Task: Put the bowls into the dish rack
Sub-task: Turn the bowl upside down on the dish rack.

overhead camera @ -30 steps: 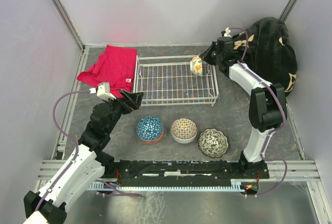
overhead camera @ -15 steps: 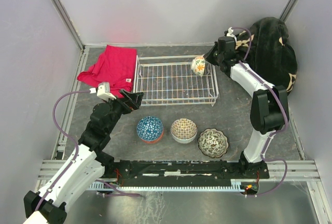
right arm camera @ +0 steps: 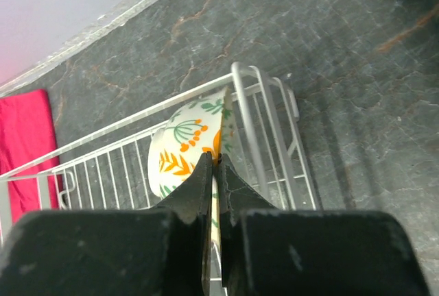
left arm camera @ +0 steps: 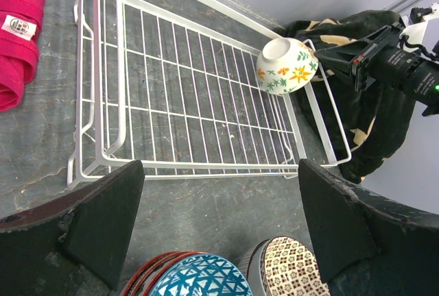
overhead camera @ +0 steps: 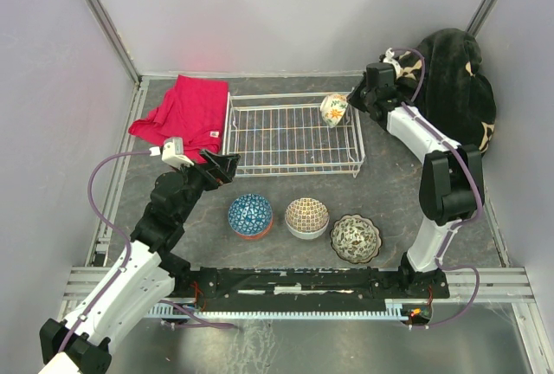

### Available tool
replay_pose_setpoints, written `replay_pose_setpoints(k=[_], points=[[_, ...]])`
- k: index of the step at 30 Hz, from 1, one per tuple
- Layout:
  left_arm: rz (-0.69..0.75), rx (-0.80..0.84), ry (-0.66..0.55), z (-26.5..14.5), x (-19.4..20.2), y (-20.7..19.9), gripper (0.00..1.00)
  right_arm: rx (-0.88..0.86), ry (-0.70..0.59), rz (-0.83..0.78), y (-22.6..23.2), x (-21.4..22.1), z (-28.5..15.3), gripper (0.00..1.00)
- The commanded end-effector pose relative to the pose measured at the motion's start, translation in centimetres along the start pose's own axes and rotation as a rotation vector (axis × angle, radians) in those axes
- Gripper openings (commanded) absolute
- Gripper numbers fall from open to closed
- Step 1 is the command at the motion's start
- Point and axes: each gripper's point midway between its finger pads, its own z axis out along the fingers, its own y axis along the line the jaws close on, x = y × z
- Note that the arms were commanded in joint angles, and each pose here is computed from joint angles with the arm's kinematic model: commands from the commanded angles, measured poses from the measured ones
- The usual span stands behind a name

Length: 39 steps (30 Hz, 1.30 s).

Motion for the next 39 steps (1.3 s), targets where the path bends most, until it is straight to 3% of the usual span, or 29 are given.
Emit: replay_pose_setpoints(k=[1, 20, 27, 34, 39], points=[[0.047, 0.038, -0.047, -0.1, -1.3, -1.0, 0.99, 0.104, 0.049, -0.053, -2.9, 1.3, -1.2, 0.08], [0.048, 0.037, -0.046, -0.1, -1.3, -0.9, 0.99, 0.113, 0.001, -0.042, -2.7, -0.7, -3.7, 0.3], [0.048, 0.04, -0.046, -0.1, -1.3, -1.0, 0.99, 0.106, -0.008, -0.023, -2.7, -1.4, -4.8, 0.32], [0.048, 0.043, -0.042, -0.1, -1.3, -1.2, 0.99, 0.002, 0.02, 0.001, -0.7, -0.9, -7.0, 0.47], [0.047, 0.046, -0.048, -0.2, -1.4, -1.2, 0.99, -0.039, 0.017, -0.072, 1.6, -0.1, -10.4, 0.6]])
